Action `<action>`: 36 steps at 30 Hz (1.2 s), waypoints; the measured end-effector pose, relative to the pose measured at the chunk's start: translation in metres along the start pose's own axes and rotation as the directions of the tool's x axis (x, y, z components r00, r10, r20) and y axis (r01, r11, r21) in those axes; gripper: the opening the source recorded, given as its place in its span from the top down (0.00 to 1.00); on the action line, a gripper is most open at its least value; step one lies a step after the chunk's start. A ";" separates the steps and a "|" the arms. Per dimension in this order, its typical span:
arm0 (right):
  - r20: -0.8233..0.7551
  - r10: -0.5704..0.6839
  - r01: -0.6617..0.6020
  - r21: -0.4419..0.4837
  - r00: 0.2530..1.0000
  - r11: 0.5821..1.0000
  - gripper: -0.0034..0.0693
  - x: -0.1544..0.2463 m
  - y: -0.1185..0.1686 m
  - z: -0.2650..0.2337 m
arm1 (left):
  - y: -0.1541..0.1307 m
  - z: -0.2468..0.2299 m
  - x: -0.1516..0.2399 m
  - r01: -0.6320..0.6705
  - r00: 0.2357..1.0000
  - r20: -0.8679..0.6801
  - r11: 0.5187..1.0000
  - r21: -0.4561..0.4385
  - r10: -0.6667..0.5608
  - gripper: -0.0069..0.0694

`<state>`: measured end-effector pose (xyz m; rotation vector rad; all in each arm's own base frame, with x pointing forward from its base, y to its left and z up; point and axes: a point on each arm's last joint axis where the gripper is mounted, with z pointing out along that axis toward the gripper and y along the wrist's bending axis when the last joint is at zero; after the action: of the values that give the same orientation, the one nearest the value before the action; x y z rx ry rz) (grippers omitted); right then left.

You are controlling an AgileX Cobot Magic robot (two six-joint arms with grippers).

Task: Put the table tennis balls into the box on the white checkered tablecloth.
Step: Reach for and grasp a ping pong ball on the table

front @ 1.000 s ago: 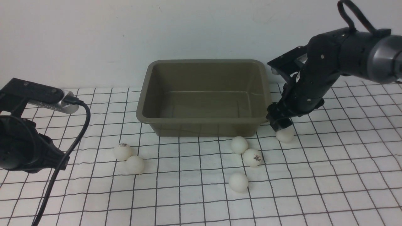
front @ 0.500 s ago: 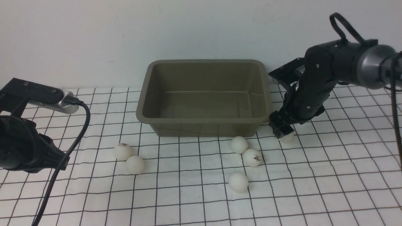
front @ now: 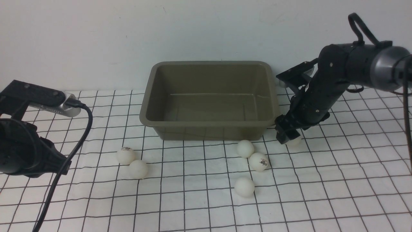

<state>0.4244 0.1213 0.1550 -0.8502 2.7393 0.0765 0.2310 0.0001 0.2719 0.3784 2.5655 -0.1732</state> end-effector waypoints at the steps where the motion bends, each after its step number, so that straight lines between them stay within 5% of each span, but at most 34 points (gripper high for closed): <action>1: -0.002 0.000 0.000 0.000 1.000 1.000 0.16 0.000 0.000 0.002 | 0.000 0.000 0.000 0.000 1.000 0.000 1.000 0.000 0.000 0.90; 16: 0.019 0.000 -0.001 0.009 1.000 1.000 0.45 -0.002 -0.001 0.006 | 0.000 0.000 0.000 -0.002 1.000 0.000 1.000 0.000 0.002 0.90; 36: -0.033 0.006 -0.004 0.071 0.999 0.997 0.45 0.004 -0.003 -0.040 | 0.000 0.000 0.000 -0.003 1.000 0.000 1.000 0.000 0.003 0.90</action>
<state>0.4135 0.1110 0.1923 -0.8324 2.7568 -0.0337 0.2310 0.0001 0.2719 0.3823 2.5647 -0.1720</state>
